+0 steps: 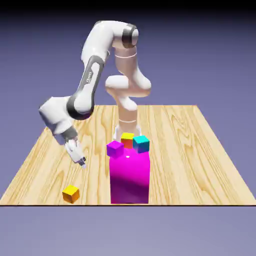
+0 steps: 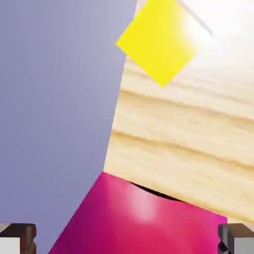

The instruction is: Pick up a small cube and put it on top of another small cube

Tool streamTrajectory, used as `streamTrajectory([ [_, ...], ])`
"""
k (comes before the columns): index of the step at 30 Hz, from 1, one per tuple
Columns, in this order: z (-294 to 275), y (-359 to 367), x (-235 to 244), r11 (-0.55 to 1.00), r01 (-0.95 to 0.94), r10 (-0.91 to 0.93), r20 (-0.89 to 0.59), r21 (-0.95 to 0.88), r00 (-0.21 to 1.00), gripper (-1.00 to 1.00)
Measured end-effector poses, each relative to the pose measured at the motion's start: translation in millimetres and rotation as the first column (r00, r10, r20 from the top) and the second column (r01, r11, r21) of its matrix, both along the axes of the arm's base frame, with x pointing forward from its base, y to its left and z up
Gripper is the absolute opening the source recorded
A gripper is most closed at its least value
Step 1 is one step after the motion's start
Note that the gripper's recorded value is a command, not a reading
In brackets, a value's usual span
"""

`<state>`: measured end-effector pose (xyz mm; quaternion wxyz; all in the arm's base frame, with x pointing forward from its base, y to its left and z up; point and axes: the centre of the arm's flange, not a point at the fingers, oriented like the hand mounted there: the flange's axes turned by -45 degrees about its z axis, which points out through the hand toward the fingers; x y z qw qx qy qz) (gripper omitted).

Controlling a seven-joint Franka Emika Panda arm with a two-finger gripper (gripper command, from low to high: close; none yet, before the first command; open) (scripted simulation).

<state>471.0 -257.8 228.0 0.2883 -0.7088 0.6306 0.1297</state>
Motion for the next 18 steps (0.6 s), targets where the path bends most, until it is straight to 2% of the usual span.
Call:
streamTrajectory([
  [5,-46.8,-43.0,-4.5,0.956,0.208,-0.191,-0.099,0.209,0.977,0.00],
  [12,-109.9,-100.3,-18.0,0.780,0.438,-0.373,-0.229,0.446,0.899,0.00],
  [14,-113.0,-103.1,-19.0,0.769,0.447,-0.380,-0.235,0.456,0.894,0.00],
  [15,-136.2,-82.6,-7.1,0.770,0.446,-0.380,-0.234,0.457,0.895,0.00],
  [16,-156.4,-64.0,1.5,0.769,0.447,-0.380,-0.235,0.456,0.895,-1.00],
  [18,-156.4,-64.0,1.6,0.769,0.447,-0.381,-0.235,0.457,0.894,-1.00],
])
